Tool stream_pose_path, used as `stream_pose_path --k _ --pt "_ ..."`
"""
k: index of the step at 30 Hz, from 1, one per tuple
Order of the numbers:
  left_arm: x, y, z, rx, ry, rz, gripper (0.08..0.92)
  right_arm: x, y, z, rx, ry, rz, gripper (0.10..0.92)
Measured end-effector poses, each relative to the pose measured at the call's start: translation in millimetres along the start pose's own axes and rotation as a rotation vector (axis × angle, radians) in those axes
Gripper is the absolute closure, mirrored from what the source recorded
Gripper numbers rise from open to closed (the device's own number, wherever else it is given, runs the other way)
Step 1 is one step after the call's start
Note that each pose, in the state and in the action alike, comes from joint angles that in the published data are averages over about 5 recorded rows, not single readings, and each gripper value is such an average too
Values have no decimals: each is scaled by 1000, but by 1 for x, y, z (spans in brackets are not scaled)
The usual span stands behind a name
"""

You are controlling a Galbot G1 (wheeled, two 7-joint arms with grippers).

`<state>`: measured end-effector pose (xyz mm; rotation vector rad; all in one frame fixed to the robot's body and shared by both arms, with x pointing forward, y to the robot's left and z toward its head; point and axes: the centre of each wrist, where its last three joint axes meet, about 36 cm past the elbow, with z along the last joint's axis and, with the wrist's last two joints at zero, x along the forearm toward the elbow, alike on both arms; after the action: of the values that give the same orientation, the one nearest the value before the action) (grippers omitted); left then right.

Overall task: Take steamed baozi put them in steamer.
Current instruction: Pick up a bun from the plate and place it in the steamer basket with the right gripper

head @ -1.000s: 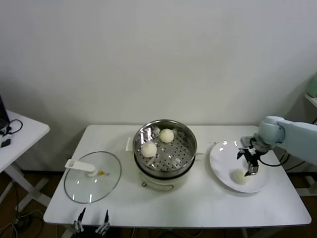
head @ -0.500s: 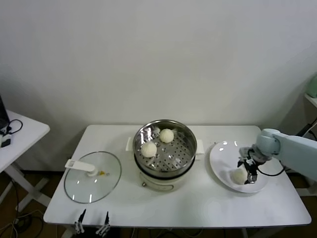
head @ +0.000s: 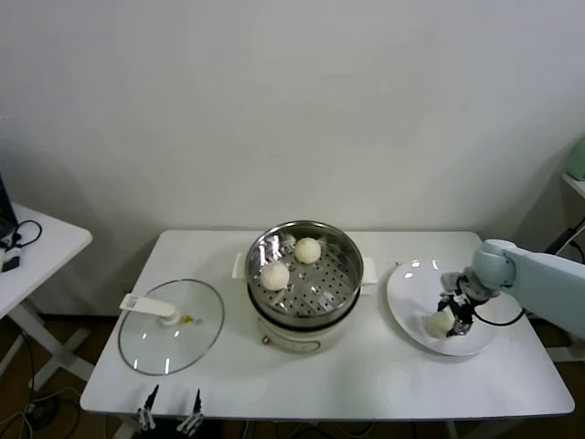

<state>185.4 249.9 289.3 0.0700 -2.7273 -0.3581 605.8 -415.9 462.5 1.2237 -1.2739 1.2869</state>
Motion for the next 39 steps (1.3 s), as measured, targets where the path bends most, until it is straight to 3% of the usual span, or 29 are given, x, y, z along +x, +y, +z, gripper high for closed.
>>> stream_pose_path --k 10,19,28,33,39 --pt "2 0 -1 -4 -2 1 177 57 -19 -18 106 -18 33 378" --pt "4 1 -4 -7 -6 1 177 160 -41 -67 331 -56 121 377" --pt "5 -1 -5 -11 -12 5 177 259 -39 -150 651 -96 210 378" --pt "5 -3 -5 -16 -15 9 177 280 -26 -203 821 -104 213 377" --pt "6 -4 -5 -21 -16 12 177 269 -10 -258 1001 -84 177 377"
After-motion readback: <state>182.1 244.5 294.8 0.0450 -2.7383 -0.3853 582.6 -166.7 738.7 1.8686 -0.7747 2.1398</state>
